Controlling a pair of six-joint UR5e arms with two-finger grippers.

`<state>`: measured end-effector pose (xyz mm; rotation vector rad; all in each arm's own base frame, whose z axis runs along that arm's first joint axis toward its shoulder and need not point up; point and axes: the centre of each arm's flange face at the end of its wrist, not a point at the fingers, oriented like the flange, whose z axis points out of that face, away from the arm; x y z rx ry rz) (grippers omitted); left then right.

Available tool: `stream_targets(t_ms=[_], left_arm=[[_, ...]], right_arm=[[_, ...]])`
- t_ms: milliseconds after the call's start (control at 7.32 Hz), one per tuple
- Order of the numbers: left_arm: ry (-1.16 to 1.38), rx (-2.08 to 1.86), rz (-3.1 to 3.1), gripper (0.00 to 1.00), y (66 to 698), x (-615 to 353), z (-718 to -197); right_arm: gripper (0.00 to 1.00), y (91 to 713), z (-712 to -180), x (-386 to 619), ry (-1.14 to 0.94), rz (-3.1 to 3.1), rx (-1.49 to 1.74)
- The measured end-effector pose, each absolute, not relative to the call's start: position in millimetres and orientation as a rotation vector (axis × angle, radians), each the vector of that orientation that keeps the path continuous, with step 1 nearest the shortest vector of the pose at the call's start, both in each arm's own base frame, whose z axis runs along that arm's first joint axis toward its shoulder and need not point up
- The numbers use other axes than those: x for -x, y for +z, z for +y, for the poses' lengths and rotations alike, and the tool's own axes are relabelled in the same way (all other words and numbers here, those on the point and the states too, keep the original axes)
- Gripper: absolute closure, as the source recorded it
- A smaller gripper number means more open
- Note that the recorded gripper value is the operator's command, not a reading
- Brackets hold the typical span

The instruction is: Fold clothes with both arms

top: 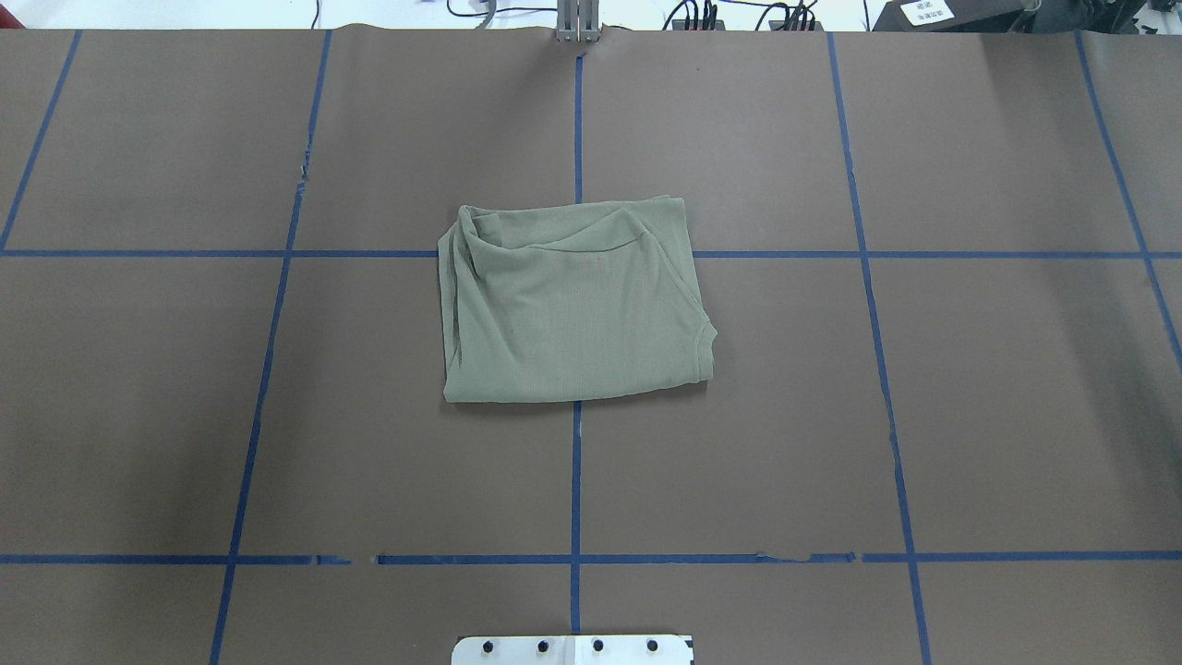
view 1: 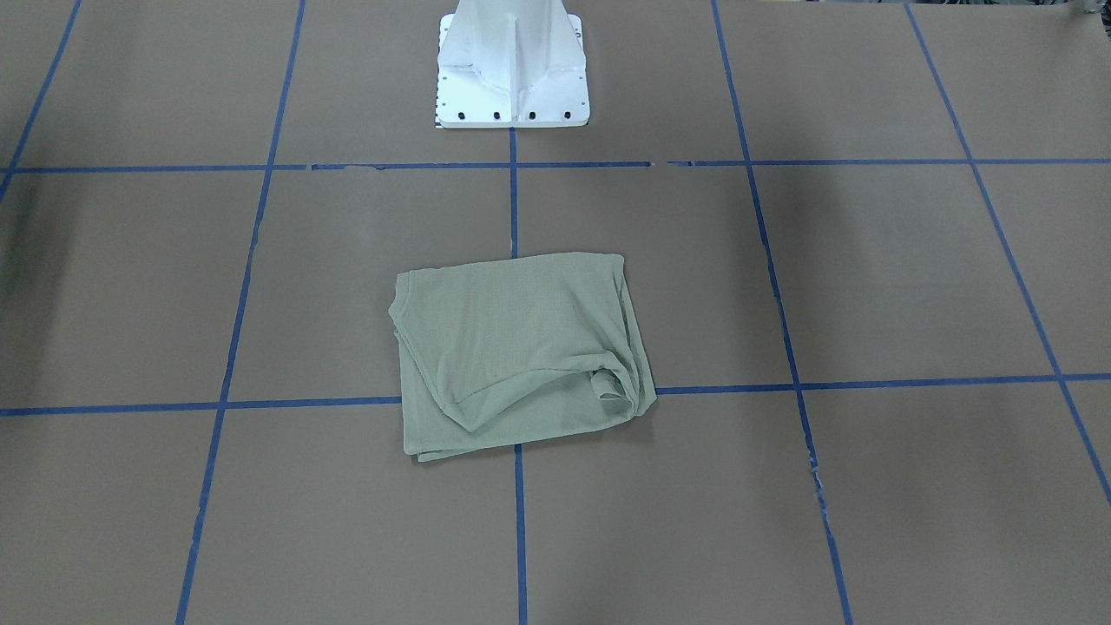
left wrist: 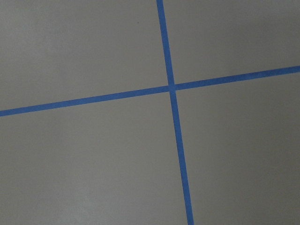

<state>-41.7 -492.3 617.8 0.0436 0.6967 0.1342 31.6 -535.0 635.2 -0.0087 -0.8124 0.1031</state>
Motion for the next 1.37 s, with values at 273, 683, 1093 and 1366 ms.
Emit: stream_targets(t_ms=[273, 683, 1093, 1366], left_arm=[[0.136, -0.042, 0.697, 0.00, 617, 41, -492], [0.142, -0.062, 0.696, 0.00, 605, 42, -495], [0.147, -0.080, 0.696, 0.00, 594, 42, -495], [0.126, -0.066, 0.711, 0.00, 597, 41, -492]], right_arm=[[0.00, 640, -514, -60, 0.190, -0.883, 0.075], [0.00, 626, -477, -74, 0.201, -0.822, 0.045], [0.00, 626, -466, -74, 0.198, -0.786, 0.050], [0.00, 629, -463, -74, 0.200, -0.789, 0.054]])
